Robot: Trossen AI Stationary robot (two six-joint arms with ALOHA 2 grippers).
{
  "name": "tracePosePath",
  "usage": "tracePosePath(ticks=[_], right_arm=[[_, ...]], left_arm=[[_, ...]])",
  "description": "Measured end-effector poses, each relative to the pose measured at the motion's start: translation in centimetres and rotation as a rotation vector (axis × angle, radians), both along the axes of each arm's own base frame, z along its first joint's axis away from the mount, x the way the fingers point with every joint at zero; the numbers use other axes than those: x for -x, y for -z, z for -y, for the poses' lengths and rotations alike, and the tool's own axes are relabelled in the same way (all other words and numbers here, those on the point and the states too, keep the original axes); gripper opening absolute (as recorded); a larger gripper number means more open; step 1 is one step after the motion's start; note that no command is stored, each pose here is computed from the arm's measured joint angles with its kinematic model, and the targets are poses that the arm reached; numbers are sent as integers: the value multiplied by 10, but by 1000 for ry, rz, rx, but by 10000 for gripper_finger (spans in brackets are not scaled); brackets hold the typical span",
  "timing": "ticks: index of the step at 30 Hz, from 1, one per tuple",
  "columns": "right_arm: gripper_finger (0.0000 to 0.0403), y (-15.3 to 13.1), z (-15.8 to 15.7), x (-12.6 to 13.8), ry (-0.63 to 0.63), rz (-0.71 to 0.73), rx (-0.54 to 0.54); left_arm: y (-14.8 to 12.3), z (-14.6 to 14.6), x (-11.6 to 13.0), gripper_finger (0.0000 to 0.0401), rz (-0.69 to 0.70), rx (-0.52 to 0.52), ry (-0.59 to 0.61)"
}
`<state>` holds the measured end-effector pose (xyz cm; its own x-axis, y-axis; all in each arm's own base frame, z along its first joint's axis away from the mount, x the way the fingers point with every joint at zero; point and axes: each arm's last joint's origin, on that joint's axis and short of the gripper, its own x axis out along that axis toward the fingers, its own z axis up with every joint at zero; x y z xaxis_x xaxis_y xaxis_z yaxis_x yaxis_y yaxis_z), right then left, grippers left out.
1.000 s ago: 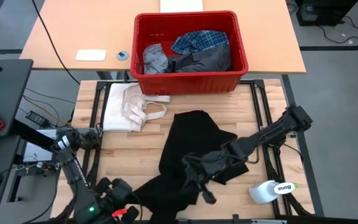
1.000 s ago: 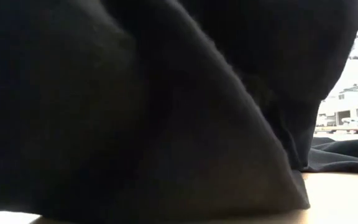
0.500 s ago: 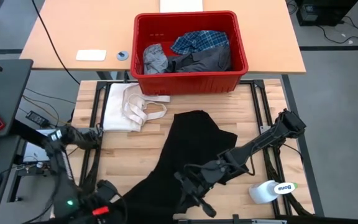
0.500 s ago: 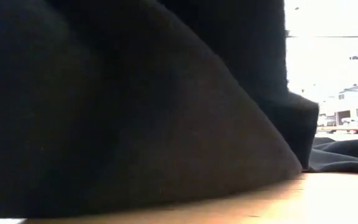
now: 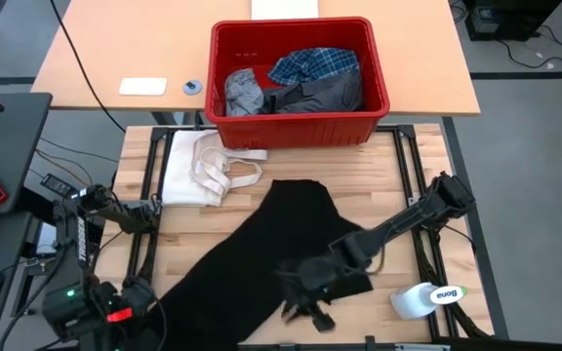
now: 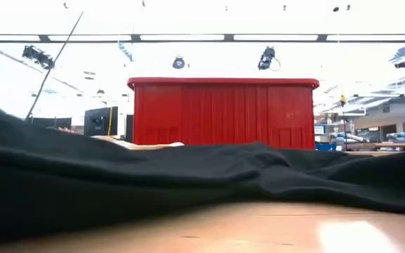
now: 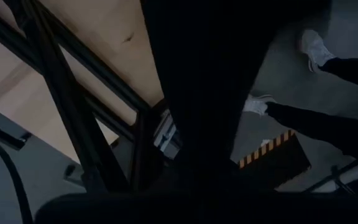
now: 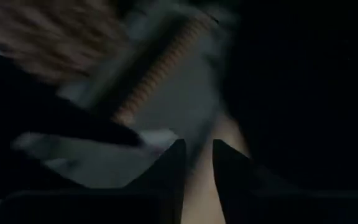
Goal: Fold Laundry from Bin
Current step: Fold the black shirt
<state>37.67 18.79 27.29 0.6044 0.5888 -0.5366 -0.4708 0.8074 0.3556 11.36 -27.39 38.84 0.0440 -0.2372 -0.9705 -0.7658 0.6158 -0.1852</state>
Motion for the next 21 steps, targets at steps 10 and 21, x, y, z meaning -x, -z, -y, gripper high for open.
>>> tracePosePath(ticks=[10, 21], right_arm=[[106, 60, 88, -12, 372, -134, 207], [97, 136, 153, 25, 502, -376, 317]], left_arm=[[0, 0, -1, 7, -4, 0, -8], [1, 0, -1, 7, 14, -7, -6]])
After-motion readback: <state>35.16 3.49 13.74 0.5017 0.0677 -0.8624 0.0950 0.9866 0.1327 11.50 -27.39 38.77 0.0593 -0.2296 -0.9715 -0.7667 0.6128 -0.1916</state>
